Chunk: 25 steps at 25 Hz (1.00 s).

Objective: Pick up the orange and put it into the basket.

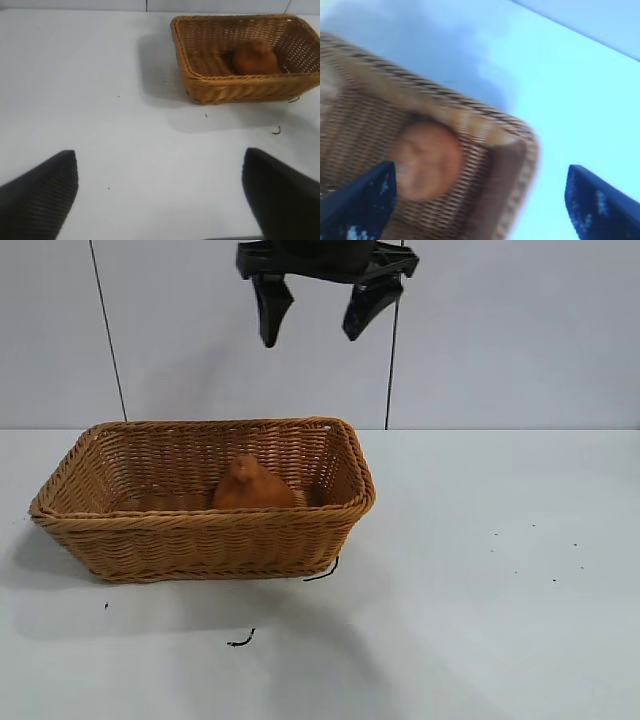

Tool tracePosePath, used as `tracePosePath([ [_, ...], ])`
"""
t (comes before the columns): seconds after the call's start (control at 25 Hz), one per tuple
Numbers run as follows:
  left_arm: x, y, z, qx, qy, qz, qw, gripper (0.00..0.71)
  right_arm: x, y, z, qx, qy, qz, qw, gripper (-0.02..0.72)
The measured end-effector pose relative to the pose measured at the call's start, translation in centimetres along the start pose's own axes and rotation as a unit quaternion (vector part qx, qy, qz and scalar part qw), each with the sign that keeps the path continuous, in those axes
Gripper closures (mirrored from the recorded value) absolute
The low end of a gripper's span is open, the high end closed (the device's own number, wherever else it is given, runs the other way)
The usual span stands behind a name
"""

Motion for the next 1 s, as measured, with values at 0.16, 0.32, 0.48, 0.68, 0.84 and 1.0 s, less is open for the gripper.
tracePosePath([
  [0.16,0.0,0.0,0.0,0.0,0.0,0.0,1.0,0.071,0.2,-7.3,1.5,-0.053,0.021,0.041,0.998,0.049],
  [0.32,0.0,0.0,0.0,0.0,0.0,0.0,1.0,0.071,0.9,-14.3,3.3,-0.108,0.026,0.079,0.991,0.049],
  [0.48,0.0,0.0,0.0,0.0,0.0,0.0,1.0,0.071,1.6,-18.7,4.9,-0.148,0.028,0.098,0.984,0.049],
  [0.68,0.0,0.0,0.0,0.0,0.0,0.0,1.0,0.071,1.5,-20.1,6.0,-0.163,0.038,0.102,0.981,0.05],
  [0.84,0.0,0.0,0.0,0.0,0.0,0.0,1.0,0.071,-0.1,-19.0,9.1,-0.163,0.091,0.088,0.978,0.057],
  [1.0,0.0,0.0,0.0,0.0,0.0,0.0,1.0,0.071,0.4,-17.2,13.2,-0.162,0.148,0.073,0.973,0.063],
])
Point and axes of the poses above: a point on each arm's last joint axis where the gripper is mounted, x pointing back along that axis away from the gripper, y along the wrist's bending axis when the last joint is at zero, z = x × y, the point moved 9 cm from there along -x, pointing out along that axis toward the gripper, and after that the axes turned 9 degrees about x, right-handed, at the moved point
